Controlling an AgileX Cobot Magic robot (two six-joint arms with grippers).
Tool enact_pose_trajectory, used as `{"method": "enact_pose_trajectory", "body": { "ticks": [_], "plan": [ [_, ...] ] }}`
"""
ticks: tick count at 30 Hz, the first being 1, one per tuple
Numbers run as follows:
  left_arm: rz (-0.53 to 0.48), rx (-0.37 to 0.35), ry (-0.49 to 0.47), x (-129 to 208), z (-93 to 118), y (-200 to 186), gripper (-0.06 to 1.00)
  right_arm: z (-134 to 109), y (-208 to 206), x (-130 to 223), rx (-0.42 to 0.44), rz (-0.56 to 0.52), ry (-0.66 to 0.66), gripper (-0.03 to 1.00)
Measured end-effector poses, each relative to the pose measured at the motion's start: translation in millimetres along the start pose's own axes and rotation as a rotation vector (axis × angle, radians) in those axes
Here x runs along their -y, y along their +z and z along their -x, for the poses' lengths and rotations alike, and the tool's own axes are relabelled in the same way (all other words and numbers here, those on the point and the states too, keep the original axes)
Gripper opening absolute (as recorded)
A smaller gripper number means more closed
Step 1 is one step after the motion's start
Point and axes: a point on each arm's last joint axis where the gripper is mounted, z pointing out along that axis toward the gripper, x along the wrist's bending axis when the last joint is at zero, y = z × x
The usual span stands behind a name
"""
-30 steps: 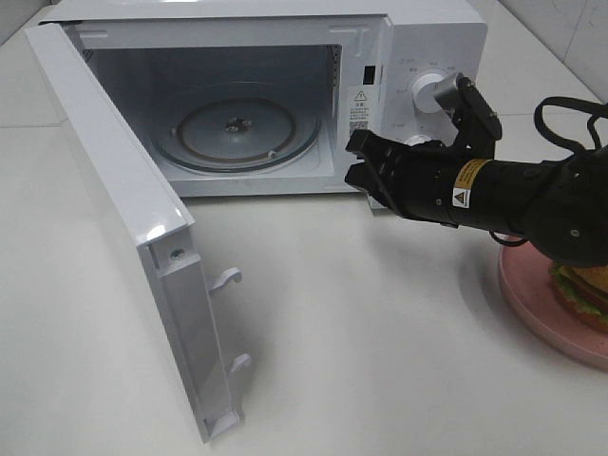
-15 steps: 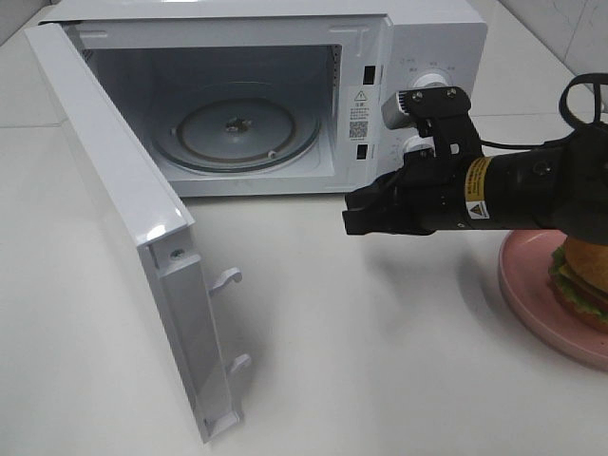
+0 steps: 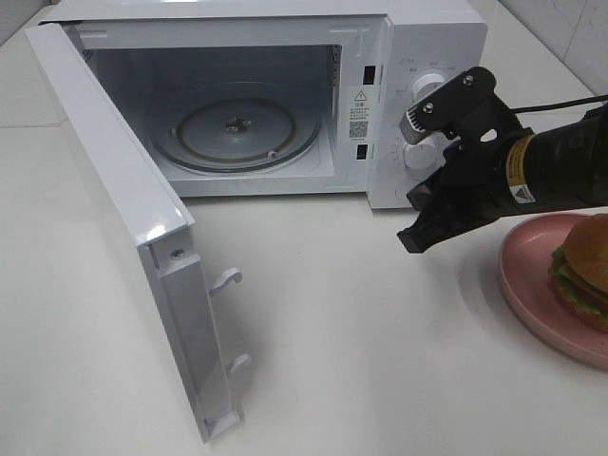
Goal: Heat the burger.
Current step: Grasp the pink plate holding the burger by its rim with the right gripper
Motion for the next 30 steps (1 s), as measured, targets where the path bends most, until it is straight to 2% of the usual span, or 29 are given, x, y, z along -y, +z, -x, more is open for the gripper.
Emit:
{"method": "enact_pose_trajectory", "body": {
  "ticks": [2, 8, 10, 13, 17, 22, 23, 27, 28, 29, 30],
  "plan": [
    [0.0, 0.0, 0.0, 0.0, 0.0, 0.0, 0.0, 6.0, -1.0, 9.9, 0.07, -0.108, 0.076, 0.07],
    [0.0, 0.0, 0.0, 0.0, 0.0, 0.0, 0.0, 9.3, -2.3, 16.5, 0.12, -0.176, 0.18, 0.07],
    [0.0, 0.0, 0.0, 0.0, 0.0, 0.0, 0.0, 10.9, -3.8, 22.5, 0.155, -0.237, 0.255, 0.07],
    [0.0, 0.0, 0.0, 0.0, 0.0, 0.0, 0.0, 10.9, -5.5, 28.1, 0.17, -0.3, 0.29, 0.07],
    [0.0, 0.0, 0.0, 0.0, 0.0, 0.0, 0.0, 9.8, -7.3, 31.1, 0.165, -0.367, 0.331, 0.07],
    [0.0, 0.0, 0.0, 0.0, 0.0, 0.0, 0.0, 10.9, -11.1, 20.6, 0.119, -0.468, 0.355, 0.07],
    [0.0, 0.0, 0.0, 0.0, 0.0, 0.0, 0.0, 10.7, -13.7, 16.6, 0.098, -0.517, 0.379, 0.08],
    [0.0, 0.0, 0.0, 0.0, 0.0, 0.0, 0.0, 12.5, -17.5, 8.3, 0.085, -0.567, 0.409, 0.15],
    [0.0, 0.0, 0.0, 0.0, 0.0, 0.0, 0.0, 13.5, -19.9, 4.8, 0.082, -0.595, 0.422, 0.22],
    [0.0, 0.0, 0.0, 0.0, 0.0, 0.0, 0.0, 13.5, -19.9, 4.8, 0.082, -0.595, 0.422, 0.22],
    [0.0, 0.0, 0.0, 0.0, 0.0, 0.0, 0.0, 14.1, -21.4, 2.8, 0.083, -0.608, 0.43, 0.27]
  ]
}}
